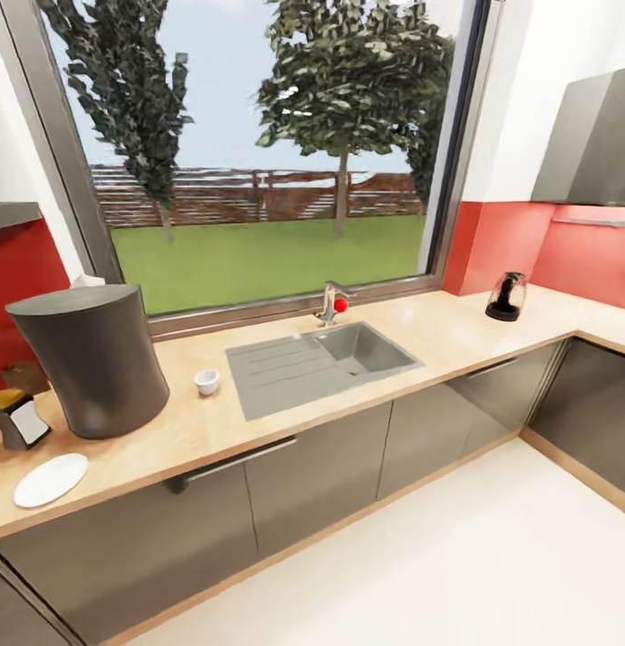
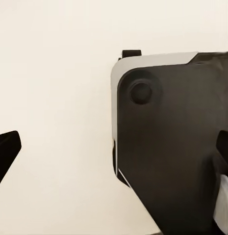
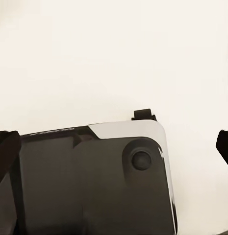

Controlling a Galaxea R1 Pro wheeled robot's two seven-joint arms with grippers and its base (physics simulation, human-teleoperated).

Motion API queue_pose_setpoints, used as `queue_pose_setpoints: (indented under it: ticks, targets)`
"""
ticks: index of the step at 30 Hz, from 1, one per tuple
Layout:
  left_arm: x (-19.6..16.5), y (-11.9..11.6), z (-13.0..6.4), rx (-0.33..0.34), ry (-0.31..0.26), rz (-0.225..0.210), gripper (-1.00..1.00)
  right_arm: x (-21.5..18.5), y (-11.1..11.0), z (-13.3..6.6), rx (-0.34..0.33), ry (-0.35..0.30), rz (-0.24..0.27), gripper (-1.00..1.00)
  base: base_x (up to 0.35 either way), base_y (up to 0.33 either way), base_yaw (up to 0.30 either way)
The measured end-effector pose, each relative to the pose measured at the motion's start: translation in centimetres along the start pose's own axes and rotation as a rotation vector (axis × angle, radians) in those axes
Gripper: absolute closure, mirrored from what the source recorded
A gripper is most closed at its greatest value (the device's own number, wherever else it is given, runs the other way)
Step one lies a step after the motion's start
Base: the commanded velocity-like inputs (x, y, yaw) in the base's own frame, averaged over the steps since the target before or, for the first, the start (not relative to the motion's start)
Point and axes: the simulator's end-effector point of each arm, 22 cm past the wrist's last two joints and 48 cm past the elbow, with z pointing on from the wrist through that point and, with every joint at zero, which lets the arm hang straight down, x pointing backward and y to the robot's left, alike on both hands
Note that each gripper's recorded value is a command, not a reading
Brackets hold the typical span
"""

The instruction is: Set up a coffee station on the kitchen countertop: keep the coffee maker on the countertop, move the bottle of coffee from the kitchen shelf to the counter next to the coffee maker, place a paper coffee filter on top of the coffee maker, put the saucer next to the coffee maker with the coffee cup on the saucer, and place the electric kettle next to the coffee maker.

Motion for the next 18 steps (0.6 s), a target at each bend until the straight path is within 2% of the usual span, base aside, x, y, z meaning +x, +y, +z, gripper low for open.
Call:
queue_pose_setpoints:
  ticks: [5, 18]
  targets:
    - [0.1, 0.2, 0.0, -0.005, 0.002, 0.008, -1.00, 0.1, -0.1, 0.0, 0.001, 0.003, 0.000, -1.00, 0.213, -0.123, -0.290]
    - [1.7, 0.7, 0.1, -0.015, 0.026, 0.011, -1.00, 0.4, -0.5, 0.1, 0.005, 0.011, 0.002, -1.00, 0.292, -0.139, -0.279]
